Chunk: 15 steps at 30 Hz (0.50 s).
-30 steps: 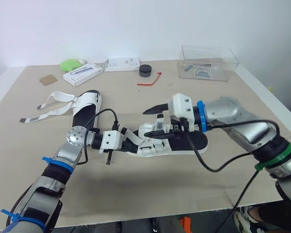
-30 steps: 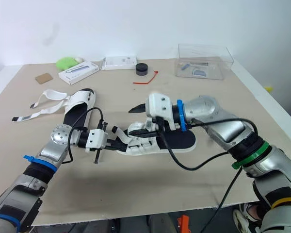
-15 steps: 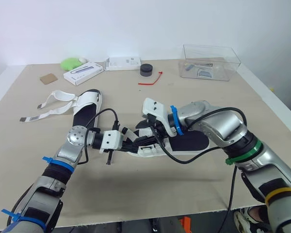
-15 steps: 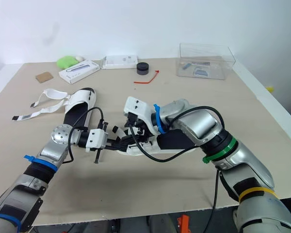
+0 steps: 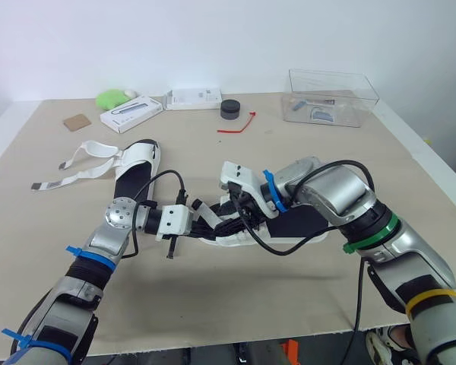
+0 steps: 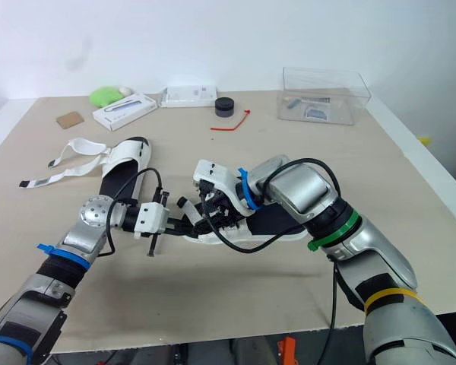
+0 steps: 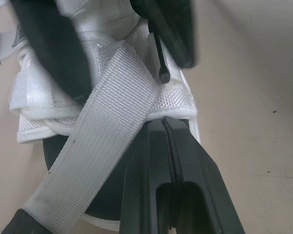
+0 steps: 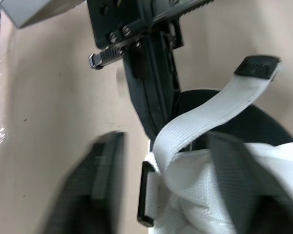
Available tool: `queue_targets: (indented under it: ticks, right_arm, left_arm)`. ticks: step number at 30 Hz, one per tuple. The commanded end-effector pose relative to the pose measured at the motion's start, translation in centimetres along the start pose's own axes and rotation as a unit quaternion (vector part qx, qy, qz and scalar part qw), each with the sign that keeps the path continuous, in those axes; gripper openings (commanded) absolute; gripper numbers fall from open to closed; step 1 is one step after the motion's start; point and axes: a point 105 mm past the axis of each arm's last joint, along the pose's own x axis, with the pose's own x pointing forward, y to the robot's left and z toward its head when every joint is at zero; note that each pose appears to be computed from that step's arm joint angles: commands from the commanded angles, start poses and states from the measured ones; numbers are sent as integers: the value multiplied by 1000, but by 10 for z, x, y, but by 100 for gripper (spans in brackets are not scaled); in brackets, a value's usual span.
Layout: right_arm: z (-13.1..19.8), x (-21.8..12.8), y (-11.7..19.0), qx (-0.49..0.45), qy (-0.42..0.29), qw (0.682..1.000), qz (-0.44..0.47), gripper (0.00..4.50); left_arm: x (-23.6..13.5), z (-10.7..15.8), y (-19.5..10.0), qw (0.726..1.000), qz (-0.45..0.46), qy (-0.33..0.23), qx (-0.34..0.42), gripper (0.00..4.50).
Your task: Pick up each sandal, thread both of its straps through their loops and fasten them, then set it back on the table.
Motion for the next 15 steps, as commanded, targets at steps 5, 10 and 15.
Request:
queue_targets:
  ticks: [5, 10, 15]
  right_arm:
    - [10, -7, -3, -4, -10, 1000, -4, 8]
    - [12, -19, -8, -15, -29, 999, -16, 8]
    - [47, -56, -6, -97, -174, 979, -37, 8]
  left_arm:
    - [2, -9, -13, 1000, -19, 16, -15, 0]
    - [2, -9, -13, 1000, -18, 15, -17, 0]
    - [1, -9, -13, 1000, -17, 16, -17, 0]
